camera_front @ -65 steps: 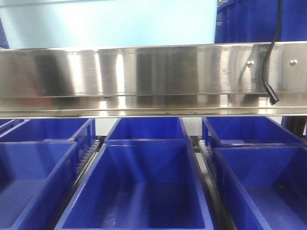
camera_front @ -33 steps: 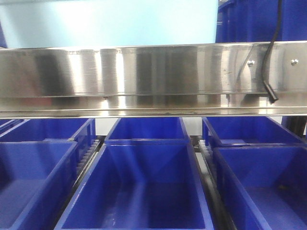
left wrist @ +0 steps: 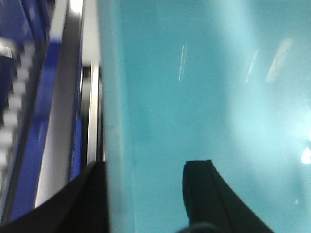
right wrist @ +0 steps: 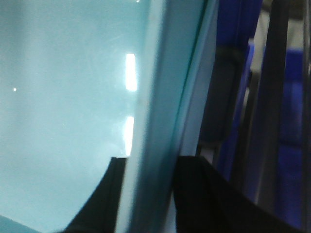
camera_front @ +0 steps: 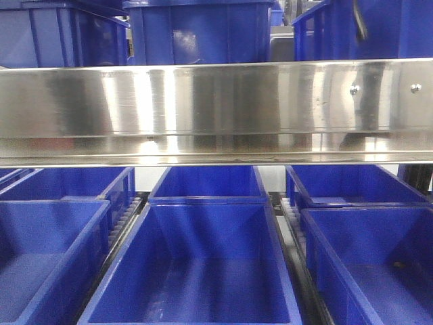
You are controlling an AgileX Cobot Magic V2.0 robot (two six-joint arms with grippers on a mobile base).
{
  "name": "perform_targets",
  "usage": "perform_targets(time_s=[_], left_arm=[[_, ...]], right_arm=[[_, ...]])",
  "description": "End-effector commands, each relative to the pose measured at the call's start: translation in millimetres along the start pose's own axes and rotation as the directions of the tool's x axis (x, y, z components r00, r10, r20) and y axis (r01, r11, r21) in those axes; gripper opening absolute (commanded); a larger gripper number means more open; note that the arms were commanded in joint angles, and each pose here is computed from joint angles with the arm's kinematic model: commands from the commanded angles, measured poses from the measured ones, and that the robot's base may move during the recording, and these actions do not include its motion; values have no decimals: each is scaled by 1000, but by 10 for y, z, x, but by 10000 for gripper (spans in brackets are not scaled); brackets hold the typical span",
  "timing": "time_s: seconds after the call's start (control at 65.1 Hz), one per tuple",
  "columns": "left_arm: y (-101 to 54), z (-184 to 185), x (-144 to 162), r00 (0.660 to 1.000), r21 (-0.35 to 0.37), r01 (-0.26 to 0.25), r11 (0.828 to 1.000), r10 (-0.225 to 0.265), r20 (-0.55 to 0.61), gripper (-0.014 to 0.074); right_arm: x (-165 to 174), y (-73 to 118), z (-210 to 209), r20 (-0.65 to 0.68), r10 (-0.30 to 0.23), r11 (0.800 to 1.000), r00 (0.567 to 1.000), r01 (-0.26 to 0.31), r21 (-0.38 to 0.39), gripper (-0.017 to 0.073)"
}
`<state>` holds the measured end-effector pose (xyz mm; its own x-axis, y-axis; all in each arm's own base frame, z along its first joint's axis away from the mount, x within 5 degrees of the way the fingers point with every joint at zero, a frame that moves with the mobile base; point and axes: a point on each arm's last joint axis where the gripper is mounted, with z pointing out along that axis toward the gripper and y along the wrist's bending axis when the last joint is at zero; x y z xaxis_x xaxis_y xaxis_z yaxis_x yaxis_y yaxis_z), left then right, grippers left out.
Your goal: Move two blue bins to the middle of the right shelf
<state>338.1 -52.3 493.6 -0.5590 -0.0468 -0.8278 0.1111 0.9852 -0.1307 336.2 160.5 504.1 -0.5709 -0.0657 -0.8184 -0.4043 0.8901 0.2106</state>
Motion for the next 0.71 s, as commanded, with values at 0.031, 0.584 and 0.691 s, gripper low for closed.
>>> perform_targets(time_s=[0.031,0.584,0.691], left_arm=[[-54,-281,-173,984,42,-33,999,26,175,-111],[-49,-247,-171,985,38,-34,999,28,169,-111],[-49,-247,-171,985,38,-34,999,28,169,-111]], right_arm=[[-198,34,-318,180,-46,999,983,45,15,-154],[-179,7,-325,156,-59,998,986,52,46,-154],[-183,8,-325,159,-59,998,985,52,46,-154]])
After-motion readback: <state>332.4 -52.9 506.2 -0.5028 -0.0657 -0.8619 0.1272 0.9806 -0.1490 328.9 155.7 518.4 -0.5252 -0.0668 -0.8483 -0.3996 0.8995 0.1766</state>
